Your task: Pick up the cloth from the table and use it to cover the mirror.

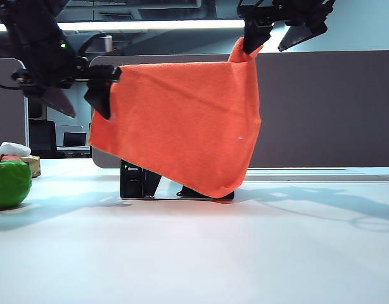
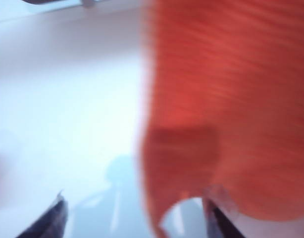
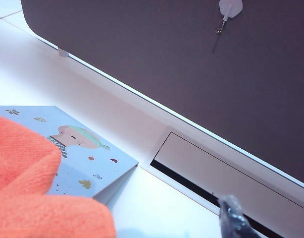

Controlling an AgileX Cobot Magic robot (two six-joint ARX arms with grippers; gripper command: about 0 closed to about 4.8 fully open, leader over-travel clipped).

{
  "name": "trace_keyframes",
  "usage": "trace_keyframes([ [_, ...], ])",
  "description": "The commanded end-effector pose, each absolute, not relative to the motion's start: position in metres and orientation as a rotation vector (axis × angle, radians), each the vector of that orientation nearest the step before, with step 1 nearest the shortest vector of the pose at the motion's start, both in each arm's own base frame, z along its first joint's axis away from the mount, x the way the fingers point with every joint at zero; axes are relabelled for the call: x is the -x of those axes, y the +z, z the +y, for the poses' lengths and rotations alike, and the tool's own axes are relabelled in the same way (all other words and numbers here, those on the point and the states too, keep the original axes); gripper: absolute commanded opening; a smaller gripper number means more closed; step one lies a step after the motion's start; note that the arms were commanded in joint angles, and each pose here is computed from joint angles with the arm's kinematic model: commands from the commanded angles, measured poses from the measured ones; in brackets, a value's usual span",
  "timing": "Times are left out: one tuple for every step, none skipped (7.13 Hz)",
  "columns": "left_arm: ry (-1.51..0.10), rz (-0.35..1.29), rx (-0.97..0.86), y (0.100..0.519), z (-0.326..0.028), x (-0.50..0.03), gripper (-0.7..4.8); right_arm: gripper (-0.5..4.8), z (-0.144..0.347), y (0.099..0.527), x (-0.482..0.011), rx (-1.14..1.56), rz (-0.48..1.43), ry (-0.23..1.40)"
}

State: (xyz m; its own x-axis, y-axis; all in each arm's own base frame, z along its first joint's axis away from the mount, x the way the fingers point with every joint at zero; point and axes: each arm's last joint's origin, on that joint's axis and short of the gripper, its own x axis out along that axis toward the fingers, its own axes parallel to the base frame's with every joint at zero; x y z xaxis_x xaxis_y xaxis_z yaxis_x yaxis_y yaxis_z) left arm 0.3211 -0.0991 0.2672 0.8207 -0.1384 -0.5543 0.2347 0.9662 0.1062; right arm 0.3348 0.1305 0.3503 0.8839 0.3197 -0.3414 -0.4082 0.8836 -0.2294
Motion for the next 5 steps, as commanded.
trace_keyframes([
  [-0.458, 0.562, -0.043, 0.2706, -0.0724, -0.3282, 3.3, 4.4, 0.1306, 0.3545, -0.3337, 0.3, 0.28, 0.386],
  [-0.516, 0.551, -0.055, 0.27, -0.0706, -0.329, 2.68, 4.4, 0.1305, 0.3544, -0.3337, 0.301, 0.282, 0.386],
  [-0.517, 0.554, -0.054, 0.269, -0.0707, -0.3295, 2.63, 4.4, 0.1306, 0.3544, -0.3337, 0.3, 0.282, 0.386],
  [-0.517, 0.568, -0.053, 0.2645, -0.0711, -0.3319, 1.84, 4.4, 0.1305, 0.3541, -0.3336, 0.3, 0.285, 0.386],
  [-0.517, 0.574, -0.052, 0.2625, -0.0713, -0.3328, 1.78, 4.4, 0.1305, 0.354, -0.3336, 0.298, 0.286, 0.386],
])
